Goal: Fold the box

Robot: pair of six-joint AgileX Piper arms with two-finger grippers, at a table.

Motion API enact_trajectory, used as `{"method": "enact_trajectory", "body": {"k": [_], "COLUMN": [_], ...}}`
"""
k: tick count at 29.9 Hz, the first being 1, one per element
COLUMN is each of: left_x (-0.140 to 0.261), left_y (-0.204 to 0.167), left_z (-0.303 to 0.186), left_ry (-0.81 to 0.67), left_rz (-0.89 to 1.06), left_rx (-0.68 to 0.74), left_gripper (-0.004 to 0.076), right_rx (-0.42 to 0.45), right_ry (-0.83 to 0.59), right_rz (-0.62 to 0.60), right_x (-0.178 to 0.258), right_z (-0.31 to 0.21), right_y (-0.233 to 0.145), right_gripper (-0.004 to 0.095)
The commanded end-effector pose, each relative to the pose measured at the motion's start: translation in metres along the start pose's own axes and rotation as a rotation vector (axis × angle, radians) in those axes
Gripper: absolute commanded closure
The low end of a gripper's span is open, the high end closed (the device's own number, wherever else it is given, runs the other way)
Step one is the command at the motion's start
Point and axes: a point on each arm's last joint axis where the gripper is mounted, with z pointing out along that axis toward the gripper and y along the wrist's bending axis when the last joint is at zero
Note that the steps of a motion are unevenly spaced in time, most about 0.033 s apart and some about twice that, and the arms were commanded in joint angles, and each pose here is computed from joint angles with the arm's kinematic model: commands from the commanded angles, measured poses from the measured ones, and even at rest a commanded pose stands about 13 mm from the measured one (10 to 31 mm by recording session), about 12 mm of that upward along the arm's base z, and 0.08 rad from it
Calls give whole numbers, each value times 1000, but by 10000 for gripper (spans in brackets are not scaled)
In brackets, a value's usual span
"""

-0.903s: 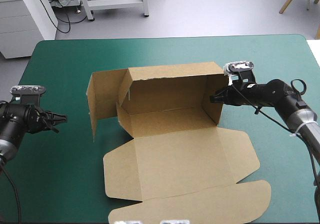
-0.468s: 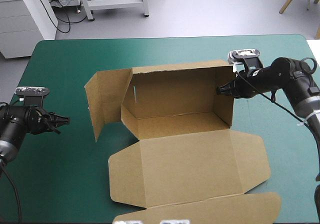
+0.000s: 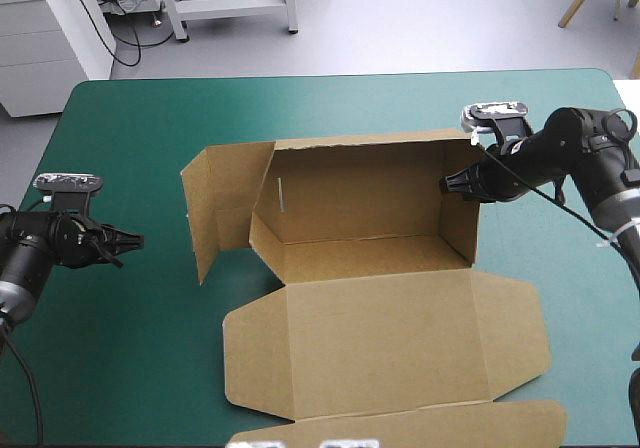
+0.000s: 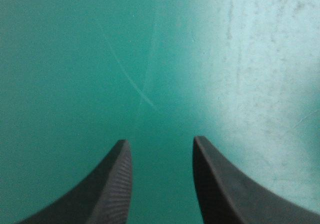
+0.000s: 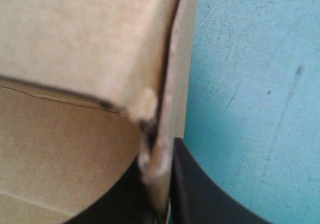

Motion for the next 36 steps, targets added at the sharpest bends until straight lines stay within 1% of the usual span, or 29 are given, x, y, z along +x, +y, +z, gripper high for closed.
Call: {"method": "enact_trajectory", "body": {"k": [1, 6, 9, 13, 19, 21, 23, 29, 32, 34, 36], "left_x": [-9, -9, -9, -9, -9, -9, -9, -9, -9, -9, -9], "left_y": [1, 1, 1, 1, 1, 1, 1, 1, 1, 1, 1], "left_z": [-15, -15, -15, -15, -15, -15, -15, -15, -15, -15, -15], "left_ry": [-88, -88, -88, -85, -85, -85, -85, -86, -86, -86, -86], "left_rz": [-9, -12, -12, -12, -11, -11, -11, 2, 2, 2, 4], "left_rx": [9, 11, 11, 11, 11, 11, 11, 10, 10, 10, 10], "left_gripper": [466, 477, 477, 480, 480, 480, 480, 480, 480, 480, 484], "right_rx": [-8, -17, -19, -10, -8, -7, 1, -1, 3, 0, 4], "right_ry": [28, 103, 134, 76, -38, -49, -50, -48, -76, -77, -71], "right_rz": [15, 40, 32, 12, -40, -58, -76, -68, -69, -72, -81], "right_x": [1, -3, -9, -24, -54, -63, -69, -80, -83, -85, -88], "right_z": [-9, 20, 36, 45, 58, 65, 73, 87, 85, 80, 72], "right_y": [0, -7, -12, -11, 2, 6, 8, 6, 6, 7, 8], "right_gripper": [925, 925, 925, 925, 915, 856, 761, 508, 400, 362, 362]}}
